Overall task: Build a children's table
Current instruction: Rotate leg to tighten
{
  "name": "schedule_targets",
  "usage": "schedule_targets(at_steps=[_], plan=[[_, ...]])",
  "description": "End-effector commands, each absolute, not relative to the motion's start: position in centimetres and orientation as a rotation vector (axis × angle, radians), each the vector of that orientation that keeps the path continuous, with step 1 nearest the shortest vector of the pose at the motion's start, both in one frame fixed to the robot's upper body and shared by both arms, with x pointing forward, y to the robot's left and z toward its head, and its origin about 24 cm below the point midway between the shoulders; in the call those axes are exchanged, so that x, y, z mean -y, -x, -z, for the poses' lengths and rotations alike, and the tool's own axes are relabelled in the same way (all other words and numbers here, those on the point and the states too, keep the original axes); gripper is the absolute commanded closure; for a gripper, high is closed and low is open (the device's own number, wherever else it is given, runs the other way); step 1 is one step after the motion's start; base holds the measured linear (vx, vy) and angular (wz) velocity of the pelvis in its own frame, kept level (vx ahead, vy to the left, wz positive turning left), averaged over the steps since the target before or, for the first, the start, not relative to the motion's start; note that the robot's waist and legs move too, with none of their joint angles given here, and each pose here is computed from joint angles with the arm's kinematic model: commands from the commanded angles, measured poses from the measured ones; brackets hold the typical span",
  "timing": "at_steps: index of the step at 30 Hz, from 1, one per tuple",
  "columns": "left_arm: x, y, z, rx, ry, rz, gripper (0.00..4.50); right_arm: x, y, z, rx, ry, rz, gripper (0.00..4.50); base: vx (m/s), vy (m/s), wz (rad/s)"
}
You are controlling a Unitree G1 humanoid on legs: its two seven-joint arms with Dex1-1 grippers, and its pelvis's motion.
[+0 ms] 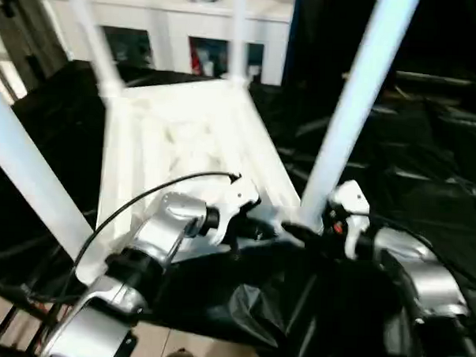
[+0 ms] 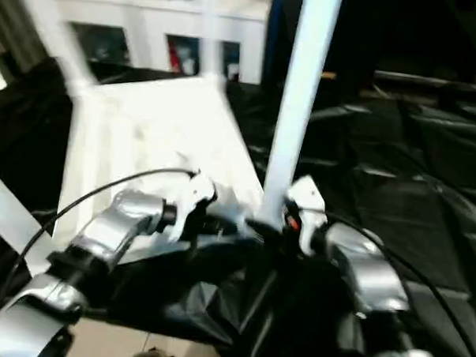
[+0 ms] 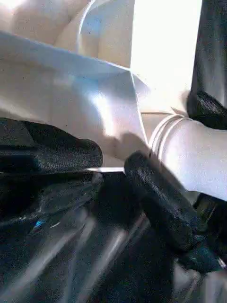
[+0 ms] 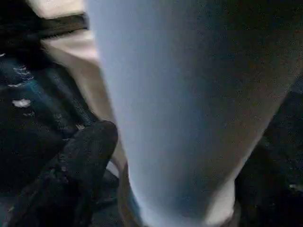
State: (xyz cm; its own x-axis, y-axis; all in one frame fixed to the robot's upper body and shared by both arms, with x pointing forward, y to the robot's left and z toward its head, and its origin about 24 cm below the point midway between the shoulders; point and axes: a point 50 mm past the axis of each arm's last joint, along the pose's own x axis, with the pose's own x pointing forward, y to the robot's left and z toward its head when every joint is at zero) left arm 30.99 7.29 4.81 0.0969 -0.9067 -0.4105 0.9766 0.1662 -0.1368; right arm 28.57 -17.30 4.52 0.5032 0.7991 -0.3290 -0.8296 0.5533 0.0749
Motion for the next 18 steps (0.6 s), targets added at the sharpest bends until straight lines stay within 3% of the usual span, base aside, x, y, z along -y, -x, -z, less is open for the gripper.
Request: schedule_targets(at_steps=[1, 11, 18], plan=[[-5.6, -30.4, -7.0, -0.332, -0.176, 1.568, 4.5, 16.3, -27.9, -4.8, -0.356, 0.072, -1.115, 0.76, 0.0, 0.0, 0.0], [-8.3, -29.6, -6.8, -0.406, -0.219, 1.63, 4.5, 16.9, -26.3, -5.1, -0.442, 0.109, -1.29, 0.76, 0.0, 0.0, 0.0], [-9.0, -29.5, -6.9, -0.42, -0.225, 1.632, 4.5, 16.7, -26.3, -5.0, -0.459, 0.099, -1.307, 1.46, 0.0, 0.0, 0.0]])
